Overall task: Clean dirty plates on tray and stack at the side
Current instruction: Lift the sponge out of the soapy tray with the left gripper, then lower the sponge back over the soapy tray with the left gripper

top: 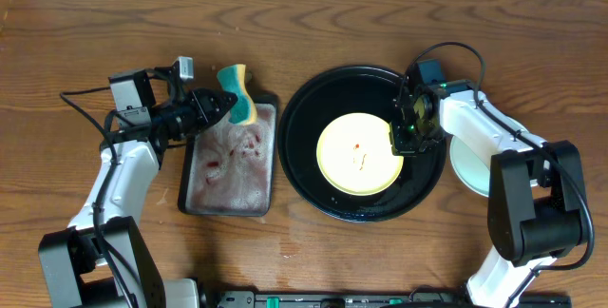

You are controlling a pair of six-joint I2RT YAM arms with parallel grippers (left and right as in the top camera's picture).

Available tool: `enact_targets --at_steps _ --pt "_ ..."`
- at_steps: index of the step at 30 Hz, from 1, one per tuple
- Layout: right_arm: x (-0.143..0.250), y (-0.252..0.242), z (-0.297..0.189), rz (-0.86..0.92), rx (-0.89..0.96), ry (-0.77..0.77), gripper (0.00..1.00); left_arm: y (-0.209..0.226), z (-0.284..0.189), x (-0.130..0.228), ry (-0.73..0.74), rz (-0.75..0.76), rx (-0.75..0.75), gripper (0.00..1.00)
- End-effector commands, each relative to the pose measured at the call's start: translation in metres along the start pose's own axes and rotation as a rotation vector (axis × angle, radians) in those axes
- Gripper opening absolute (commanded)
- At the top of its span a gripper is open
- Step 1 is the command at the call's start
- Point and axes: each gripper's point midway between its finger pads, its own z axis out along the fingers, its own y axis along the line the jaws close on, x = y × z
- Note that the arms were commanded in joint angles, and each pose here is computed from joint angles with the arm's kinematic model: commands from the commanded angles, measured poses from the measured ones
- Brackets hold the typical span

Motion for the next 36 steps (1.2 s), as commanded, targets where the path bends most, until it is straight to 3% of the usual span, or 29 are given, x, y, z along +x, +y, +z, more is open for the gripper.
enact_targets --at_steps 1,18,36 --pt "0.004 0.001 0.003 -0.017 0.010 0.006 0.01 -0.011 -0.003 -0.007 -0.013 0.036 0.035 0.07" --pt "0.004 0.001 0.003 -0.017 0.010 0.006 0.01 -0.052 -0.037 -0.020 -0.130 0.245 0.001 0.07" --pt "0.004 0.001 0.003 -0.017 0.010 0.006 0.01 -0.056 -0.039 -0.021 -0.136 0.265 0.003 0.07"
